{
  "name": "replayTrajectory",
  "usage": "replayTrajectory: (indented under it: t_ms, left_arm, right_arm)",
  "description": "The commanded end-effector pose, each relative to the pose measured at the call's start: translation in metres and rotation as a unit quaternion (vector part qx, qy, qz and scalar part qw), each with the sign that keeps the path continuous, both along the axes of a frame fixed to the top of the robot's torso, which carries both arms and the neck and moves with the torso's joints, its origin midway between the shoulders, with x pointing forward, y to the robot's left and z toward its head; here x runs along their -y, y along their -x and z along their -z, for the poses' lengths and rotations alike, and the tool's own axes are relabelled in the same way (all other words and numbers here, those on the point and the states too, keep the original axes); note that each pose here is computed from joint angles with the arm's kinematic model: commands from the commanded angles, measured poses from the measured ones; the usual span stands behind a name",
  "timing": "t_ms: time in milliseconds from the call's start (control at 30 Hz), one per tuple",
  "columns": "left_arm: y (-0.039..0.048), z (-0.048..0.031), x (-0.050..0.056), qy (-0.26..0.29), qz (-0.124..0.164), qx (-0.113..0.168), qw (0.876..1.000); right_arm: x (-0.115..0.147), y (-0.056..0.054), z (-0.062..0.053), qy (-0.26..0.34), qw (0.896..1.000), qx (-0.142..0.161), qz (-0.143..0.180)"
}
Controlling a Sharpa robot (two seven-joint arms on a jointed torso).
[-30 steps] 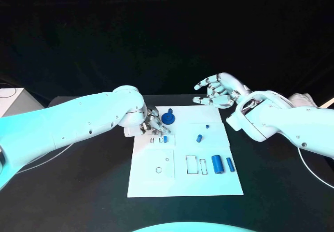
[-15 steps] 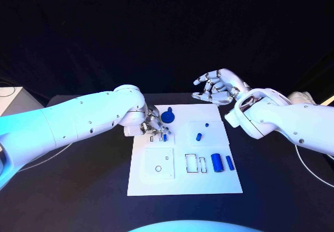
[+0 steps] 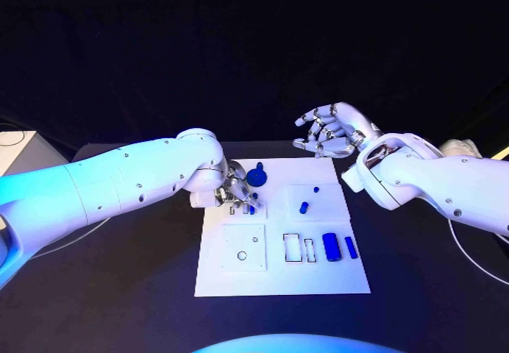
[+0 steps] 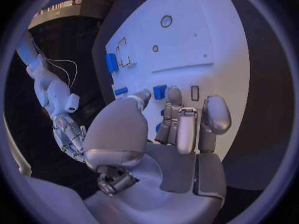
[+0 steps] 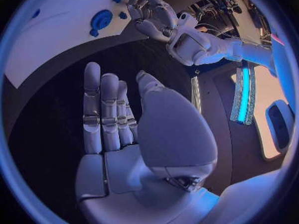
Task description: Assemble the parts on the task board
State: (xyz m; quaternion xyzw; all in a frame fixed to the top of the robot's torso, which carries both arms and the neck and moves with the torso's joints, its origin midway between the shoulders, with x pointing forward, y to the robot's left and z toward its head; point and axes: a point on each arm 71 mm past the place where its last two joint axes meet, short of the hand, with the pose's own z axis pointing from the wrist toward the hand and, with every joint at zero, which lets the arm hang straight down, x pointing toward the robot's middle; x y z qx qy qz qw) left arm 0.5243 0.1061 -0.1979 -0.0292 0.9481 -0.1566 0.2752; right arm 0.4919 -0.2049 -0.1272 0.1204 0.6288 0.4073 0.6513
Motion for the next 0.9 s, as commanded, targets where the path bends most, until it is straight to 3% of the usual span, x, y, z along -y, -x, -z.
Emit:
replayTrajectory:
  t_ms: [33, 900]
  left_arm:
    - [0.0031, 0.0003, 0.0035, 0.001, 0.01, -0.012, 1.0]
    - [0.0007, -0.0012, -0.001, 0.034, -0.024, -0.009, 0.999]
  right_arm:
    - [-0.0012, -0.0001, -0.0009, -0.004, 1.0, 0.005, -0.003]
    - [-0.0012, -0.0025, 0.0029, 0.001, 1.0, -0.007, -0.002]
